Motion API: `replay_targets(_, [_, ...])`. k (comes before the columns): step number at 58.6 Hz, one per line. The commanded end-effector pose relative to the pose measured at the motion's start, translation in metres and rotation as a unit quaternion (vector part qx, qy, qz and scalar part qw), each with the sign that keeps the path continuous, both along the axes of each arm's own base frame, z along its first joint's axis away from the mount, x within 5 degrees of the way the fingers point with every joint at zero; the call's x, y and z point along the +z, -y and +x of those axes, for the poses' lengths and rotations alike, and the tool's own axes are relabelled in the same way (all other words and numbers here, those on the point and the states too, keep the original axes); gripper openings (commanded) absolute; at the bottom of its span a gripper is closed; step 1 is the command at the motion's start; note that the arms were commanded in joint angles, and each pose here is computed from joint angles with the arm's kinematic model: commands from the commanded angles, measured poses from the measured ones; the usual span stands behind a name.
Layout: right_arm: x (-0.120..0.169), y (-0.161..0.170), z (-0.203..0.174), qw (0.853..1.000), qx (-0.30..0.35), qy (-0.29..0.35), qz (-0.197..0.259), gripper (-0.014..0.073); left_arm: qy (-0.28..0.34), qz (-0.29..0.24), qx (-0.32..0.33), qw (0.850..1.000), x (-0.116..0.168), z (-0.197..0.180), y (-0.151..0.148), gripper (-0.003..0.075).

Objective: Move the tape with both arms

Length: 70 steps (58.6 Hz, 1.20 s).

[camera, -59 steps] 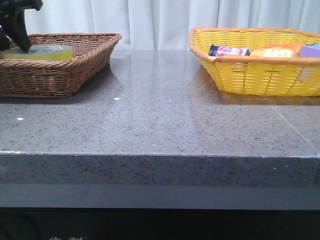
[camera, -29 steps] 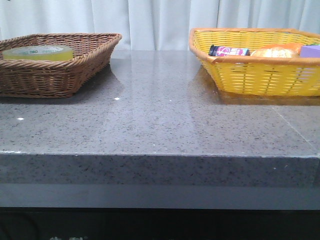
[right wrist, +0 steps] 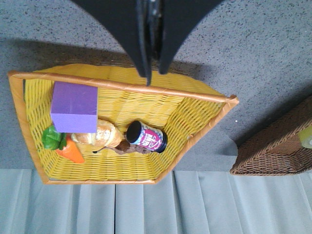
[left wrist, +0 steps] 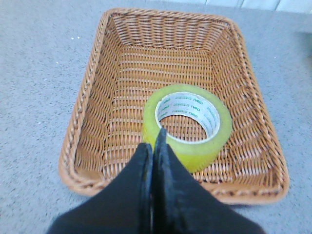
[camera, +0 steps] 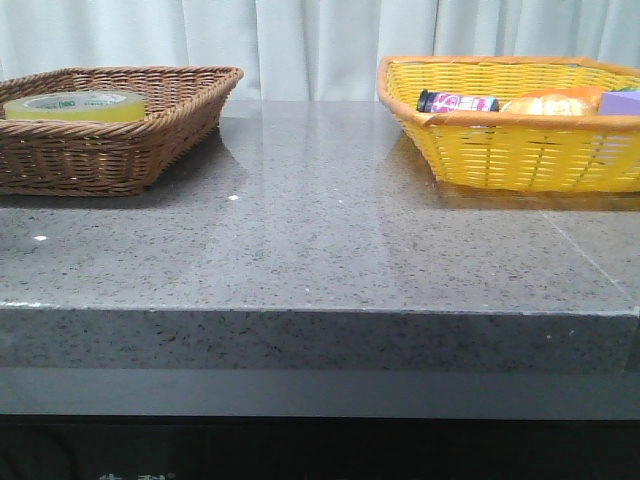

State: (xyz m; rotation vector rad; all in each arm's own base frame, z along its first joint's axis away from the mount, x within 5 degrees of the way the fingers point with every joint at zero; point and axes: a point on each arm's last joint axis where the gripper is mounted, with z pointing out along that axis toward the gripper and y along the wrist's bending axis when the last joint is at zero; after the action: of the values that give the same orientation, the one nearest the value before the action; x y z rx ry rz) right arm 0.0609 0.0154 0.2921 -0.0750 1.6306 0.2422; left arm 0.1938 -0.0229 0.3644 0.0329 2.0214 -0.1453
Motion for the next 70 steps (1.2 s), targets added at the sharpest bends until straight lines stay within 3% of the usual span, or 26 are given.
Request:
replay_targets(1, [0.015, 0.003, 0.0, 0.999, -0.016, 0.048, 0.011, -0.012, 0.087, -0.012, 0.005, 0.996, 0.009, -0.024, -0.003, -0.002])
replay_targets(13, [0.015, 0.003, 0.0, 0.999, -0.016, 0.048, 0.011, -0.012, 0.134, -0.017, 0.005, 0.991, -0.02, -0.081, -0.01, -0.002])
replay_targets(34, [0.015, 0.003, 0.0, 0.999, -0.016, 0.048, 0.011, -0.012, 0.199, -0.029, 0.004, 0.98, -0.054, -0.138, -0.015, -0.002])
replay_targets(70, [0.015, 0.003, 0.0, 0.999, -0.016, 0.048, 0.011, -0.012, 0.215, -0.031, 0.004, 0.976, -0.058, -0.147, -0.016, -0.002])
